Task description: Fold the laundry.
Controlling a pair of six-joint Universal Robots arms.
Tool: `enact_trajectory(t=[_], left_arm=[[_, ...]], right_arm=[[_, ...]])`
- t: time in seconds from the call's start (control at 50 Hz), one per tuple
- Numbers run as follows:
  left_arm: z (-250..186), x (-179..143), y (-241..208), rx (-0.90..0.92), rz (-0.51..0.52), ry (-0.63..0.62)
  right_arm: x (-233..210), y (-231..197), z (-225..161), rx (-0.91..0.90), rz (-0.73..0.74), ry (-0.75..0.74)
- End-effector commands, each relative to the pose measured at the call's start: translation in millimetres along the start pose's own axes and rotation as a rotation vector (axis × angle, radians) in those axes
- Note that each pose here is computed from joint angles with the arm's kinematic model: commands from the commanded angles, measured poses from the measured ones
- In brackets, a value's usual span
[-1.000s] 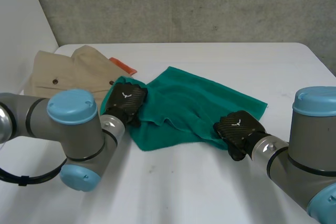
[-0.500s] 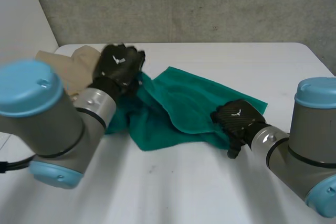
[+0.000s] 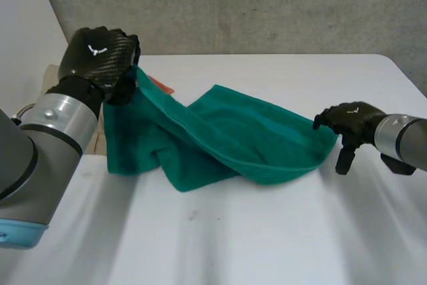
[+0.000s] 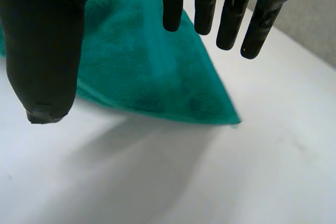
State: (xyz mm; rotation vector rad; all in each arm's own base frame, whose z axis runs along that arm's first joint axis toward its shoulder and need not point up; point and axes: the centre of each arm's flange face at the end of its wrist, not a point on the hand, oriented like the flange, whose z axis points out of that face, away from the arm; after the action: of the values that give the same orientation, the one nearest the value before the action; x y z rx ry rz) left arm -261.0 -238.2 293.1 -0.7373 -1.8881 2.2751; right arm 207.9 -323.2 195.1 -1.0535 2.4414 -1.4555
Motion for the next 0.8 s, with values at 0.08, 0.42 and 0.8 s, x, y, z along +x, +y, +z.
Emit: enact_trajectory(t=[0.08, 0.42, 0.8], left_arm=[[7.0, -19.5, -12.9, 0.031, 0.005, -0.058], [2.5, -40.5, -36.9, 0.083, 0.007, -0.117], [-9.1, -63.4, -47.3, 0.064, 0.017, -0.176]], right_arm=[[-23.4, 23.9, 13.7, 0.035, 0.274, -0.085], [-44.7, 19.2, 74.4, 0.156, 0.170, -0.016], [36.6, -67.4, -20.1, 0.308, -0.146, 0.304]])
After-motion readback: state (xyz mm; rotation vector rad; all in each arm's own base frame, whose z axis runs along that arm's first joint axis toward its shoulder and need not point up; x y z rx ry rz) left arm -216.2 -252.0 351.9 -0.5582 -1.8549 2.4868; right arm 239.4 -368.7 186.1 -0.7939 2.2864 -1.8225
